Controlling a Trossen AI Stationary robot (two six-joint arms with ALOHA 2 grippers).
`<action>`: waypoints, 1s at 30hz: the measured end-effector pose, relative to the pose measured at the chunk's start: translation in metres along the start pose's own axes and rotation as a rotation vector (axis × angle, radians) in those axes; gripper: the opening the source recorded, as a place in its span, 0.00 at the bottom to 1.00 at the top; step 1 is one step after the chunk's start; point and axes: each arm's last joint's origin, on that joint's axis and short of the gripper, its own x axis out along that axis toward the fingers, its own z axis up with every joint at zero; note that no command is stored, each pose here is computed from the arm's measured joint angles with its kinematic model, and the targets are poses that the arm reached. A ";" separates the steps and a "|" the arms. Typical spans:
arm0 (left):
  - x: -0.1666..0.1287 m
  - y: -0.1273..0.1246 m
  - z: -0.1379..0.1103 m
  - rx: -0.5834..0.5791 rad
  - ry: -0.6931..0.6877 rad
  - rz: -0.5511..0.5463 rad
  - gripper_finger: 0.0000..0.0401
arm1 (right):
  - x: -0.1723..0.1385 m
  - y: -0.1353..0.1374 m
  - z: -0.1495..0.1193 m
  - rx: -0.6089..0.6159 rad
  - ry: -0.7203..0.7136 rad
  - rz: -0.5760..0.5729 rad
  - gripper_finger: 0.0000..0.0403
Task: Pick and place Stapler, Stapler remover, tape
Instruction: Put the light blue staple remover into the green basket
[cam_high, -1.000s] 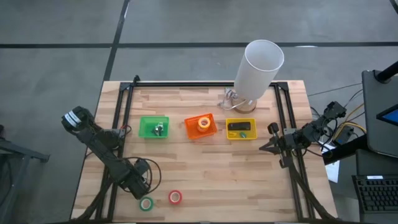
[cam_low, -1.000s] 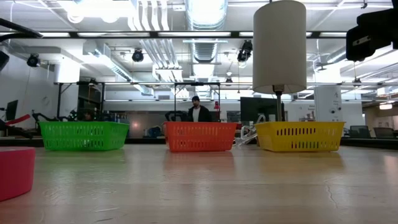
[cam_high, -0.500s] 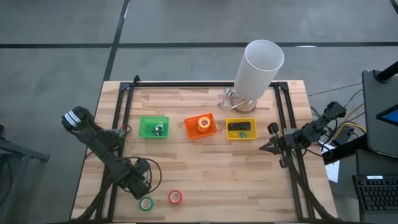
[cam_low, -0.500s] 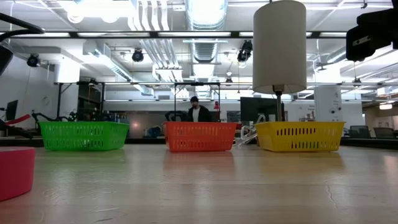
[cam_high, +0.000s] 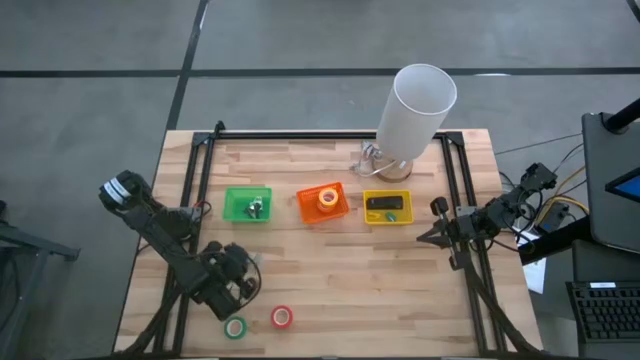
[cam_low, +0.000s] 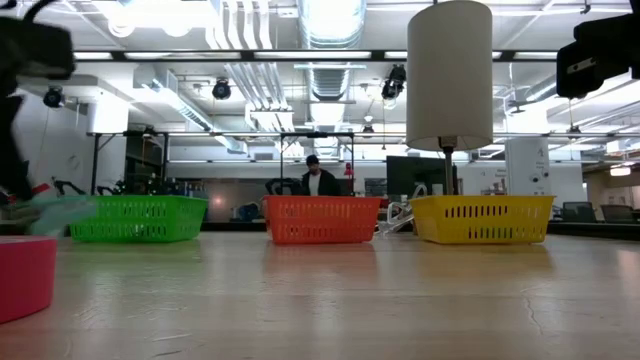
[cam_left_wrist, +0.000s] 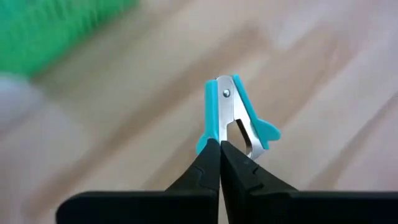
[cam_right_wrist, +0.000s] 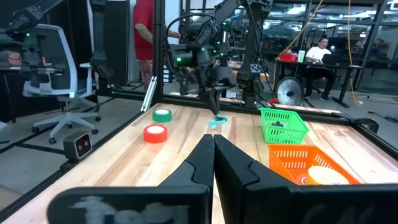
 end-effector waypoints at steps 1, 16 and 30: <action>0.000 0.000 0.002 -0.004 -0.050 -0.010 0.01 | 0.000 0.000 0.000 0.001 0.000 0.000 0.02; 0.012 0.004 0.038 -0.156 -0.566 0.008 0.00 | 0.000 0.000 0.000 -0.002 0.000 0.000 0.02; 0.030 0.039 0.063 -0.207 -0.513 0.317 0.00 | 0.000 0.000 0.000 0.000 0.000 0.000 0.02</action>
